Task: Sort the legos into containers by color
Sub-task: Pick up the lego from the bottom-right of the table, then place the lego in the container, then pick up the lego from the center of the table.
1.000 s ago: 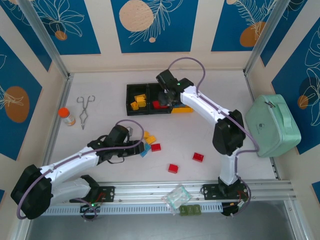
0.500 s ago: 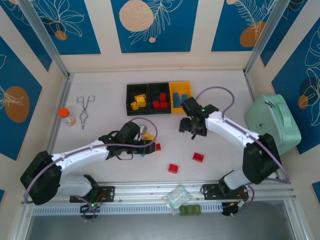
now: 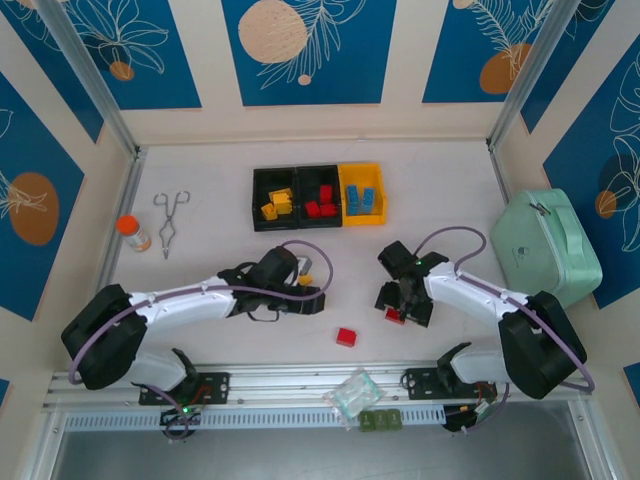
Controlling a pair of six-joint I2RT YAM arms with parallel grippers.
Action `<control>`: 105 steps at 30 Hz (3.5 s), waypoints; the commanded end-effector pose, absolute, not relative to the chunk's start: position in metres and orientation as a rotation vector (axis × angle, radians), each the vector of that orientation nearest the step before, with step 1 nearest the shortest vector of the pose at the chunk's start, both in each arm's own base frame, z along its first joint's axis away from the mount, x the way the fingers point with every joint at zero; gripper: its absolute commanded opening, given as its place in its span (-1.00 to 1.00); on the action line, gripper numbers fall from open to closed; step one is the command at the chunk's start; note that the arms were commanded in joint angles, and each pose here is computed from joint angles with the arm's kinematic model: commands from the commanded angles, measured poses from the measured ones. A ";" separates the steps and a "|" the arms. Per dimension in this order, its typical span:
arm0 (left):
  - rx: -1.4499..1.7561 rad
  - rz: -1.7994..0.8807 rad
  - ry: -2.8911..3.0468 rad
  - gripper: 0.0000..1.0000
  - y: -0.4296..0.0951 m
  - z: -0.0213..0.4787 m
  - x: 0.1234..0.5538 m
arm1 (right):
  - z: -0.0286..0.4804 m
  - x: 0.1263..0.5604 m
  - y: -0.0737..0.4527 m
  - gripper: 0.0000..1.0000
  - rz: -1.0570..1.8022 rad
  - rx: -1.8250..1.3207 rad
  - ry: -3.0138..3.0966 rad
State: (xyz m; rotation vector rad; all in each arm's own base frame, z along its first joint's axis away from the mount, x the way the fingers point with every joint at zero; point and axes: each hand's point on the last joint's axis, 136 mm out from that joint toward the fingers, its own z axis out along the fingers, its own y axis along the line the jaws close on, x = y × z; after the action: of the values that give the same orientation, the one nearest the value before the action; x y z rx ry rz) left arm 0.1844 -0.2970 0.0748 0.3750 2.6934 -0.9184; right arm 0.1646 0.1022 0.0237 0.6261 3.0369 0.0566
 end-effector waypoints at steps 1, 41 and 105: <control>0.419 -0.951 2.666 0.31 -0.307 0.082 0.184 | 0.014 0.161 0.111 0.43 0.108 0.704 3.049; -0.034 -0.670 2.593 0.33 -0.207 0.086 0.192 | 0.136 0.407 0.272 0.00 0.426 0.145 2.796; -0.034 -0.477 2.668 0.33 -0.201 0.084 0.216 | 0.167 0.354 0.257 0.25 0.676 0.072 2.685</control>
State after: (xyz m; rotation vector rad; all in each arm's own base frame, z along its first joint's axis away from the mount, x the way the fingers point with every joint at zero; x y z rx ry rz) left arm 0.2029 -0.2028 0.0764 -0.0555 2.6730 -0.5264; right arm 0.3703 0.2617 0.1633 0.1079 2.7125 0.6276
